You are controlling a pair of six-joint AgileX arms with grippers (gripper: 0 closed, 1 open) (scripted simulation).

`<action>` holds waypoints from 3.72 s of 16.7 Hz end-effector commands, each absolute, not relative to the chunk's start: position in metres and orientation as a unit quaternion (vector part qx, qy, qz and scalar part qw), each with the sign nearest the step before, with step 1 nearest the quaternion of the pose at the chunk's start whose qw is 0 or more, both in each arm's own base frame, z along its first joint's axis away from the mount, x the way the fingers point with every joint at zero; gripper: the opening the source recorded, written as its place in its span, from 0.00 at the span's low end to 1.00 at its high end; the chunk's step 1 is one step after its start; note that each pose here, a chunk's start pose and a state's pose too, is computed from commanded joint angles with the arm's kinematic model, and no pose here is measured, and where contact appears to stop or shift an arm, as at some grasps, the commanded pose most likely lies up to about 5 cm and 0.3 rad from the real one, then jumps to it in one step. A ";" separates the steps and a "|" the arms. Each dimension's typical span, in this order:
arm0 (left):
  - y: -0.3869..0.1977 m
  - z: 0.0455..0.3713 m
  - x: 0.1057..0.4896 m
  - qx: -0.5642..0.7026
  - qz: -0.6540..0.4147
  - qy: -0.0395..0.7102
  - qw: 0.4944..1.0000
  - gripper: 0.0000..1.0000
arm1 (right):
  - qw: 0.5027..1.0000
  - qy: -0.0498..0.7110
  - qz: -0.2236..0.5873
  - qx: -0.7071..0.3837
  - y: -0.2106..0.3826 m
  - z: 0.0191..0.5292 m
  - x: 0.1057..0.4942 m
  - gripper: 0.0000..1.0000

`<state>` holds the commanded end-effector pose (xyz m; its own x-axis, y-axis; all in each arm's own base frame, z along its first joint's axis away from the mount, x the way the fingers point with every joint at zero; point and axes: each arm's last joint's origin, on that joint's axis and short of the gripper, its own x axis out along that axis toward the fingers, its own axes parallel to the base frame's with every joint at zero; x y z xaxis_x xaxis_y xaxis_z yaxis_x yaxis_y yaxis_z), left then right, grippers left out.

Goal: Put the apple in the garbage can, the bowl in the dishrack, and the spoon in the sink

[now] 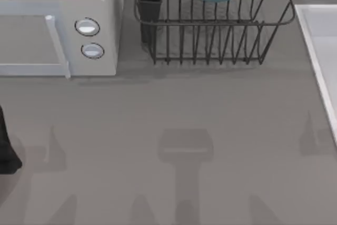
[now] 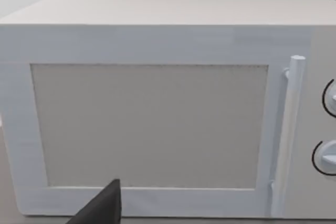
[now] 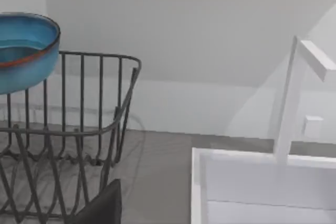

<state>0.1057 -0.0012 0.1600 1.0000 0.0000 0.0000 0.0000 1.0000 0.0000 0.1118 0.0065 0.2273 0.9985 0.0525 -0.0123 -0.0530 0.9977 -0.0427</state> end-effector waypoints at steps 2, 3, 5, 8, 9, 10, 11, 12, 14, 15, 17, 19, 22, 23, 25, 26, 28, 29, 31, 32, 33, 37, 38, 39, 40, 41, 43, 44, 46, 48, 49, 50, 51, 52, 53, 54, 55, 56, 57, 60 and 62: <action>-0.001 0.160 0.106 0.000 0.000 0.000 1.000 1.00 | 1.000 0.006 0.015 -0.013 0.003 0.194 0.107 1.00; -0.001 0.160 0.106 0.000 0.000 0.000 1.000 1.00 | 1.000 0.005 0.010 -0.009 0.001 0.183 0.106 1.00; -0.001 0.160 0.106 0.000 0.000 0.000 1.000 1.00 | 1.000 0.001 0.003 -0.002 -0.001 0.166 0.106 1.00; -0.001 0.160 0.106 0.000 0.000 0.000 1.000 1.00 | 1.000 0.000 0.000 0.000 -0.001 0.160 0.106 1.00; -0.001 0.160 0.106 0.000 0.000 0.000 1.000 1.00 | 1.000 0.000 0.000 0.000 -0.001 0.160 0.106 1.00; -0.001 0.160 0.106 0.000 0.000 0.000 1.000 1.00 | 1.000 0.000 0.000 0.000 -0.001 0.160 0.106 1.00; -0.001 0.160 0.106 0.000 0.000 0.000 1.000 1.00 | 1.000 0.000 0.000 0.000 -0.001 0.160 0.106 1.00; -0.001 0.160 0.106 0.000 0.000 0.000 1.000 1.00 | 1.000 0.002 0.001 0.000 -0.001 0.160 0.106 1.00; -0.001 0.160 0.106 0.000 0.000 0.000 1.000 1.00 | 1.000 0.009 0.002 0.002 -0.001 0.162 0.106 1.00; -0.001 0.160 0.106 0.000 0.000 0.000 1.000 1.00 | 1.000 0.021 0.002 0.006 -0.001 0.164 0.106 1.00; -0.001 0.160 0.106 0.000 0.000 0.000 1.000 1.00 | 0.998 0.063 0.001 0.018 -0.001 0.172 0.108 1.00; -0.001 0.160 0.106 0.000 0.000 0.000 1.000 1.00 | 0.991 0.130 -0.003 0.035 -0.001 0.181 0.112 1.00; -0.001 0.160 0.106 0.000 0.000 0.000 1.000 1.00 | 0.961 0.269 -0.018 0.063 -0.001 0.191 0.127 1.00; -0.001 0.160 0.106 0.000 0.000 0.000 1.000 1.00 | 0.945 0.320 -0.025 0.071 -0.001 0.193 0.134 1.00; -0.001 0.160 0.106 0.000 0.000 0.000 1.000 1.00 | 0.903 0.418 -0.043 0.086 0.000 0.195 0.149 1.00; -0.001 0.160 0.106 0.000 0.000 0.000 1.000 1.00 | 0.880 0.463 -0.052 0.092 0.000 0.196 0.156 1.00; -0.001 0.160 0.106 0.000 0.000 0.000 1.000 1.00 | 0.833 0.539 -0.071 0.103 0.000 0.196 0.171 1.00; -0.001 0.160 0.106 0.000 0.000 0.000 1.000 1.00 | 0.810 0.571 -0.080 0.107 0.000 0.197 0.178 1.00; -0.001 0.160 0.106 0.000 0.000 0.000 1.000 1.00 | 0.768 0.623 -0.097 0.114 0.000 0.196 0.191 1.00; -0.001 0.160 0.106 0.000 0.000 0.000 1.000 1.00 | 0.750 0.642 -0.103 0.117 0.001 0.196 0.196 1.00; -0.001 0.160 0.106 0.000 0.000 0.000 1.000 1.00 | 0.736 0.658 -0.108 0.119 0.001 0.196 0.201 1.00; -0.001 0.160 0.106 0.000 0.000 0.000 1.000 1.00 | 0.715 0.679 -0.115 0.122 0.001 0.195 0.208 1.00; -0.001 0.160 0.106 0.000 0.000 0.000 1.000 1.00 | 0.715 0.679 -0.115 0.122 0.001 0.195 0.208 1.00; -0.001 0.160 0.106 0.000 0.000 0.000 1.000 1.00 | 0.715 0.679 -0.115 0.122 0.001 0.195 0.208 1.00; -0.001 0.160 0.106 0.000 0.000 0.000 1.000 1.00 | 0.716 0.678 -0.115 0.121 0.001 0.195 0.207 1.00; -0.001 0.160 0.106 0.000 0.000 0.000 1.000 1.00 | 0.715 0.679 -0.115 0.121 0.001 0.194 0.207 1.00; -0.001 0.160 0.106 0.000 0.000 0.000 1.000 1.00 | 0.714 0.680 -0.116 0.121 0.001 0.186 0.209 1.00; -0.001 0.160 0.106 0.000 0.000 0.000 1.000 1.00 | 0.713 0.680 -0.116 0.122 0.001 0.179 0.211 1.00; -0.001 0.160 0.106 0.000 0.000 0.000 1.000 1.00 | 0.715 0.679 -0.115 0.122 0.001 0.159 0.215 1.00; -0.001 0.160 0.106 0.000 0.000 0.000 1.000 1.00 | 0.716 0.677 -0.115 0.122 0.001 0.137 0.217 1.00; -0.001 0.160 0.106 0.000 0.000 0.000 1.000 1.00 | 0.717 0.677 -0.115 0.122 0.001 0.126 0.217 1.00; -0.001 0.160 0.106 0.000 0.000 0.000 1.000 1.00 | 0.717 0.677 -0.115 0.122 0.001 0.116 0.216 1.00; -0.001 0.160 0.106 0.000 0.000 0.000 1.000 1.00 | 0.716 0.677 -0.115 0.122 0.001 0.108 0.215 1.00; -0.001 0.160 0.106 0.000 0.000 0.000 1.000 1.00 | 0.716 0.678 -0.115 0.122 0.001 0.101 0.214 1.00; -0.001 0.160 0.106 0.000 0.000 0.000 1.000 1.00 | 0.715 0.679 -0.115 0.122 0.001 0.097 0.213 1.00; -0.001 0.160 0.106 0.000 0.000 0.000 1.000 1.00 | 0.715 0.679 -0.115 0.122 0.001 0.095 0.213 1.00; -0.001 0.160 0.106 0.000 0.000 0.000 1.000 1.00 | 0.715 0.679 -0.115 0.122 0.001 0.095 0.213 1.00; -0.001 0.160 0.106 0.000 0.000 0.000 1.000 1.00 | 0.715 0.679 -0.115 0.122 0.001 0.095 0.213 1.00; -0.001 0.160 0.106 0.000 0.000 0.000 1.000 1.00 | 0.715 0.679 -0.115 0.122 0.001 0.095 0.213 1.00; -0.001 0.160 0.106 0.000 0.000 0.000 1.000 1.00 | 0.715 0.679 -0.115 0.122 0.001 0.095 0.213 0.85; -0.001 0.160 0.106 0.000 0.000 0.000 1.000 1.00 | 0.715 0.679 -0.115 0.122 0.001 0.095 0.213 0.70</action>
<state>0.1057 -0.0012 0.1600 1.0000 0.0000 0.0000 0.0000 1.0000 0.0000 0.2128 0.0013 0.0951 0.0513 0.0004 -0.9987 0.3303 0.9437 0.0174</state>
